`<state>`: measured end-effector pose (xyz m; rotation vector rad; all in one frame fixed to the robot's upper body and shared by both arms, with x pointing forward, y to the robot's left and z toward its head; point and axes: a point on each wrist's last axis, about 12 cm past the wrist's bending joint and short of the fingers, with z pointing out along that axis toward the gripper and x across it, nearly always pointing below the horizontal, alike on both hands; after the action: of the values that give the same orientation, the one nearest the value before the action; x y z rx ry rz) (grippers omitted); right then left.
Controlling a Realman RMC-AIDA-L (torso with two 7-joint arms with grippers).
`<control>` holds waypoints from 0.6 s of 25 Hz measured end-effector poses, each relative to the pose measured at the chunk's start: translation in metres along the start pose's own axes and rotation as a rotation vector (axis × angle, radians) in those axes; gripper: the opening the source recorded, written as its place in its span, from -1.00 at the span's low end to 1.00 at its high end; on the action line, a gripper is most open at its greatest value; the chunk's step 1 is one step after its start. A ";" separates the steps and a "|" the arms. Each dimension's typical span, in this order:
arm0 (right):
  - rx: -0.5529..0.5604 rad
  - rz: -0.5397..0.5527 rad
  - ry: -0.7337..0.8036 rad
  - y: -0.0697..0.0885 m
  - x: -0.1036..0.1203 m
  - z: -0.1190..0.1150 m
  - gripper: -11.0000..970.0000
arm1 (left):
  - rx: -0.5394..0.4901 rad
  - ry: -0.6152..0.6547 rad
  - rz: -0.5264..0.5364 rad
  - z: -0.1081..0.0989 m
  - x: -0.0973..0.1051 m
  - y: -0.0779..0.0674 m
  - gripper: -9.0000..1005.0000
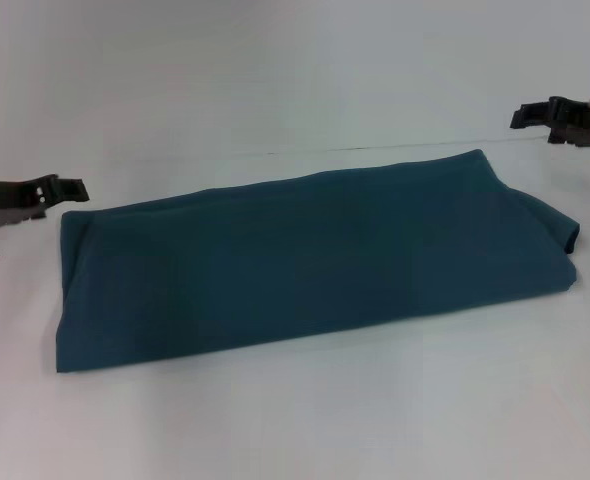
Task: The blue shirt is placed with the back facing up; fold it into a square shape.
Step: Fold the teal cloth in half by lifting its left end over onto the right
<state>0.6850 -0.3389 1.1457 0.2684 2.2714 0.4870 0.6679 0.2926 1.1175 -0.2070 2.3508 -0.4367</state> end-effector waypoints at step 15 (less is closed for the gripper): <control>-0.547 0.149 0.108 -0.043 0.076 -0.086 0.52 | 0.369 0.101 -0.410 -0.053 0.068 0.048 0.47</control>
<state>0.5687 -0.3745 1.1302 0.1336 2.1286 1.1940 0.5811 0.3321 1.0924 -0.5019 2.2711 -1.0881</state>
